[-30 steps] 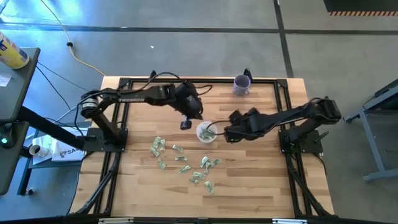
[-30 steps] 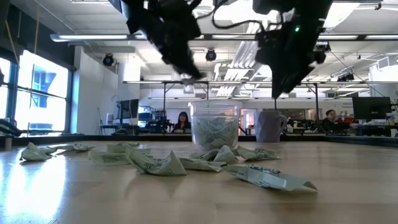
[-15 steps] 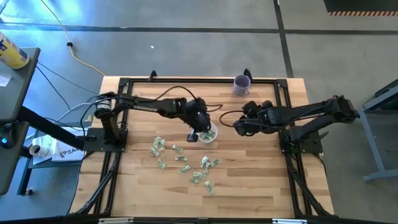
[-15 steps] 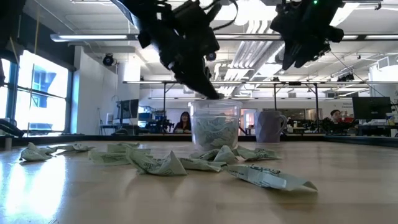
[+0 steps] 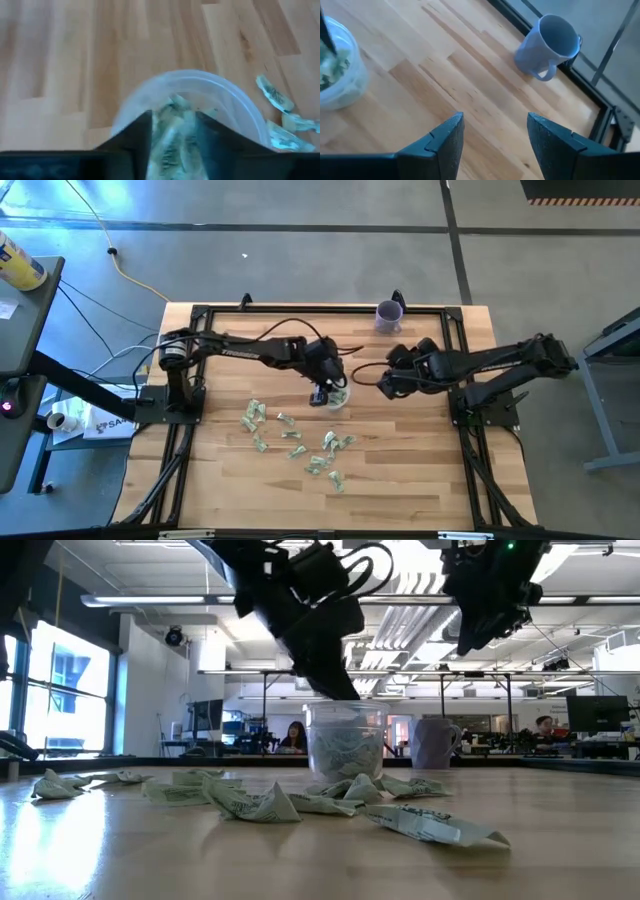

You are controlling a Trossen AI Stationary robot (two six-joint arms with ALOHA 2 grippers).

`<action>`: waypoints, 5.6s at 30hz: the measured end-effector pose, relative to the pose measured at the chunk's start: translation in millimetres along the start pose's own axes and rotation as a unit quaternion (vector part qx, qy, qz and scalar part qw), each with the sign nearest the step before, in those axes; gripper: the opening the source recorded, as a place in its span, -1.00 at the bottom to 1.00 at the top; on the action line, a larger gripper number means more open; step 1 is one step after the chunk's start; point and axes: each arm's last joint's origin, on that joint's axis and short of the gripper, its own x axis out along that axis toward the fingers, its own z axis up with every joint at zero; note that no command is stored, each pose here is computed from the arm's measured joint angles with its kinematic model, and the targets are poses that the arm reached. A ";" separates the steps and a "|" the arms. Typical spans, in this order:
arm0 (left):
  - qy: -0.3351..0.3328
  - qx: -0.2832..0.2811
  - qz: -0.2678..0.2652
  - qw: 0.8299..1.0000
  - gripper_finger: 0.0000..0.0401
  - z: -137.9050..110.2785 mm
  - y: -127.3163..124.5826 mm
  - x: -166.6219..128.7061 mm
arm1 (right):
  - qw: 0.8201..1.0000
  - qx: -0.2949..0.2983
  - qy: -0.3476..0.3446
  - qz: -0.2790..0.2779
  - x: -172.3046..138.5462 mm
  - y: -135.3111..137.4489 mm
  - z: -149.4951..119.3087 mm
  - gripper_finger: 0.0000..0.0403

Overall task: Pick and place Stevia / Truvia into bins
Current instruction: Put the green stevia packet into the transparent container

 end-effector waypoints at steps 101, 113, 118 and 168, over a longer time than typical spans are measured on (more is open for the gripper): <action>0.072 0.122 -0.006 0.990 -0.63 -1.7 -14.3 -6.6 | 0.999 -0.018 0.037 0.027 31.7 -56.9 -8.8 0.04; 0.169 0.034 0.062 0.983 0.21 -8.8 -35.3 -82.0 | 0.999 -0.018 0.027 0.043 24.7 -47.6 -12.8 0.04; 0.273 -0.154 0.102 0.944 0.20 -35.2 -33.1 -113.4 | 0.999 0.001 0.021 0.045 24.2 -44.2 -12.5 0.04; 0.268 -0.641 0.197 0.692 -0.09 -153.6 -84.9 -39.6 | 0.999 -0.014 0.034 -0.002 44.3 -41.0 -6.6 0.04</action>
